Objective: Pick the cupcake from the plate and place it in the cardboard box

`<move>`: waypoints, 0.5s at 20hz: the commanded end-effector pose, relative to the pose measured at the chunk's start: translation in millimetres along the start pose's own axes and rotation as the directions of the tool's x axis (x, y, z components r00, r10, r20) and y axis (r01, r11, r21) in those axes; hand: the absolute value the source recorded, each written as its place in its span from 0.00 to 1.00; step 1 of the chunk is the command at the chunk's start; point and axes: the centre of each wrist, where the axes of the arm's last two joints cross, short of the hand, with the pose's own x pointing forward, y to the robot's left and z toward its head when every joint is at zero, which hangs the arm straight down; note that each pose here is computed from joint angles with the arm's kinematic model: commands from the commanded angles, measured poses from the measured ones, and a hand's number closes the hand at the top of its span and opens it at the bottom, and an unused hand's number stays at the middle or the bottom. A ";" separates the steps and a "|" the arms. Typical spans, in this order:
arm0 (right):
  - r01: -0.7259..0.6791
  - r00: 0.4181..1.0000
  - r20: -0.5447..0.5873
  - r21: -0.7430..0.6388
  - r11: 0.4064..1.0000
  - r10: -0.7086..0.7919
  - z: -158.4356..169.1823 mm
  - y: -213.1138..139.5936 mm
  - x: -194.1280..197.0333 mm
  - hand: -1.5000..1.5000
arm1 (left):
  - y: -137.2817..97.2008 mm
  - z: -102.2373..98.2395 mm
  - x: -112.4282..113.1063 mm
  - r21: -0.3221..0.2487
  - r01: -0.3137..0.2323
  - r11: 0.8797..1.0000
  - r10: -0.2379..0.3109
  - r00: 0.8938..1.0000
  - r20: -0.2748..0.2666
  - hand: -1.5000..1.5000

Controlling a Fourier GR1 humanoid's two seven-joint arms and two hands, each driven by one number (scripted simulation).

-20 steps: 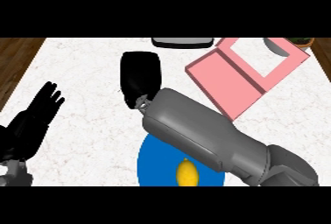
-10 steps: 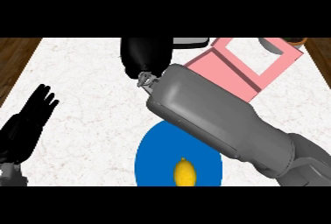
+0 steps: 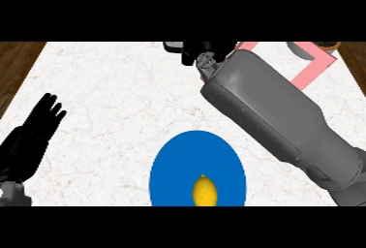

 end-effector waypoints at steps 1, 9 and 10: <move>-0.037 0.997 -0.067 0.038 0.999 0.039 -22.6 9.6 -31.2 1.00 | -13.6 -3.1 -4.1 -0.010 0.008 1.000 -0.008 1.000 -0.006 0.50; -0.014 0.999 -0.049 0.017 1.000 0.014 -34.9 40.8 -69.1 1.00 | -6.5 -0.9 -9.3 -0.029 -0.001 1.000 0.001 1.000 -0.003 0.50; 0.012 0.999 -0.046 0.016 1.000 -0.011 -37.2 52.4 -85.3 1.00 | 3.0 -3.9 -2.7 -0.014 0.003 1.000 -0.003 1.000 0.031 0.50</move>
